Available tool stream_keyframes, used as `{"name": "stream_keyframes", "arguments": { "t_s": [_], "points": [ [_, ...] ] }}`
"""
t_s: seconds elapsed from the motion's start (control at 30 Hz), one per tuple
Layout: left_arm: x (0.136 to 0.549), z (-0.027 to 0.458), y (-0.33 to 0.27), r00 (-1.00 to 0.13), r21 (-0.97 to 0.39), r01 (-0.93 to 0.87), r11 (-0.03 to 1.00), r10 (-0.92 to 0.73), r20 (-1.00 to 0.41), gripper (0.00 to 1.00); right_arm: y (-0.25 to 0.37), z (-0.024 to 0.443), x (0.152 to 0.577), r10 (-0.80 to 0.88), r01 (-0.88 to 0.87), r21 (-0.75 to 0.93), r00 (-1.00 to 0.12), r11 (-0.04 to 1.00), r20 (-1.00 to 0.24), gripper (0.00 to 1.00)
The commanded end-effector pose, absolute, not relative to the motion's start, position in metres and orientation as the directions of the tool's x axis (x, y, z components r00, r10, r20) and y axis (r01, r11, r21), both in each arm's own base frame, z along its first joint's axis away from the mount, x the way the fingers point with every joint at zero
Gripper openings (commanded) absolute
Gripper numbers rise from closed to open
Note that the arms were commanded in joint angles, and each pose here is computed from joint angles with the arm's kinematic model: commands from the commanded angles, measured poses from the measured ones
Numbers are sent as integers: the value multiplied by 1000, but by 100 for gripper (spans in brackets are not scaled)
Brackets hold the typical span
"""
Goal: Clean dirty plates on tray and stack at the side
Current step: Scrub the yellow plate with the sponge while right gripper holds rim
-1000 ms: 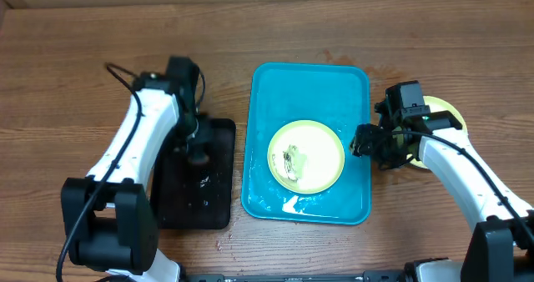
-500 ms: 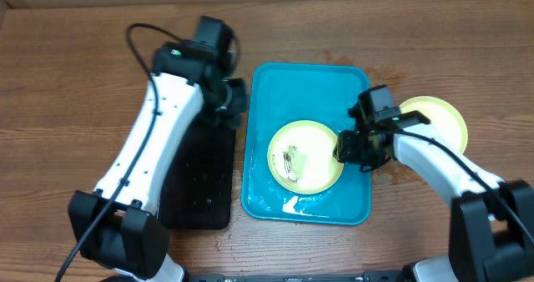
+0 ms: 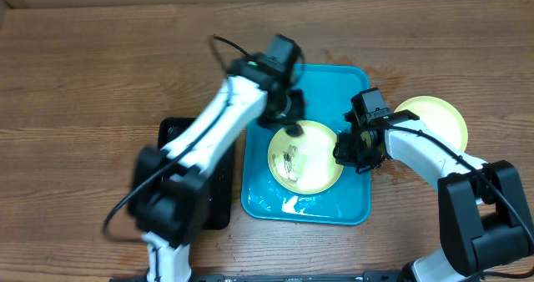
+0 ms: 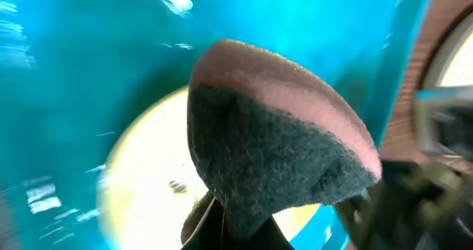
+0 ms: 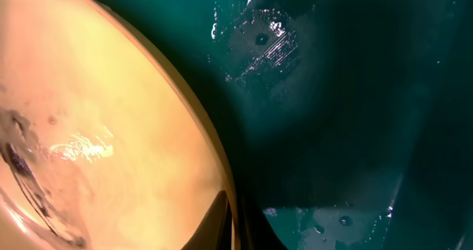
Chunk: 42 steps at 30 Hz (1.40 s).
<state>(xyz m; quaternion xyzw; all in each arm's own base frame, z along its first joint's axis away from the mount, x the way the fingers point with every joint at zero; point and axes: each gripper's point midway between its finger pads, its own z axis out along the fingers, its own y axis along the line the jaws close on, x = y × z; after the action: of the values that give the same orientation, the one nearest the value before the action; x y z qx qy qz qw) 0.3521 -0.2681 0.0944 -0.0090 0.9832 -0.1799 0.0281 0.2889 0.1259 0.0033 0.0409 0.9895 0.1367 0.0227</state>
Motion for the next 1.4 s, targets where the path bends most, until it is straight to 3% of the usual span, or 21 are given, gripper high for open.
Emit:
{"name": "stream_keyframes", "arguments": {
  "t_s": [0.0, 0.2, 0.5, 0.8, 0.9, 1.03, 1.23, 1.37],
  "points": [
    [323, 43, -306, -992, -367, -86, 926, -43, 123, 4, 116, -12, 282, 99, 97, 211, -995, 973, 0, 4],
    [308, 3, -325, -981, -350, -95, 932, -28, 193, 4, 116, -12, 281, 99, 97, 210, -995, 973, 2, 4],
    [327, -11, -212, -981, 131, -180, 975, -188, 52, 4, 116, -12, 281, 99, 98, 209, -995, 973, 2, 4],
    [340, -2, -149, -977, 316, -200, 927, -212, 2, 4, 116, -12, 280, 99, 98, 208, -995, 973, 6, 4],
    [339, -7, -166, -983, 211, -156, 965, -173, 66, 4, 116, -12, 280, 99, 98, 208, -995, 973, 5, 4],
    [335, -13, -228, -986, -95, -80, 992, -65, 156, 4, 116, -12, 280, 99, 98, 208, -995, 973, 5, 4],
    [322, -10, -330, -975, -504, -13, 864, 102, 199, 4, 116, -12, 280, 99, 98, 208, -995, 973, 5, 4],
    [301, -12, -360, -957, -580, 5, 815, 173, 234, 4, 116, -12, 280, 99, 98, 208, -995, 973, 5, 4]
  ]
}}
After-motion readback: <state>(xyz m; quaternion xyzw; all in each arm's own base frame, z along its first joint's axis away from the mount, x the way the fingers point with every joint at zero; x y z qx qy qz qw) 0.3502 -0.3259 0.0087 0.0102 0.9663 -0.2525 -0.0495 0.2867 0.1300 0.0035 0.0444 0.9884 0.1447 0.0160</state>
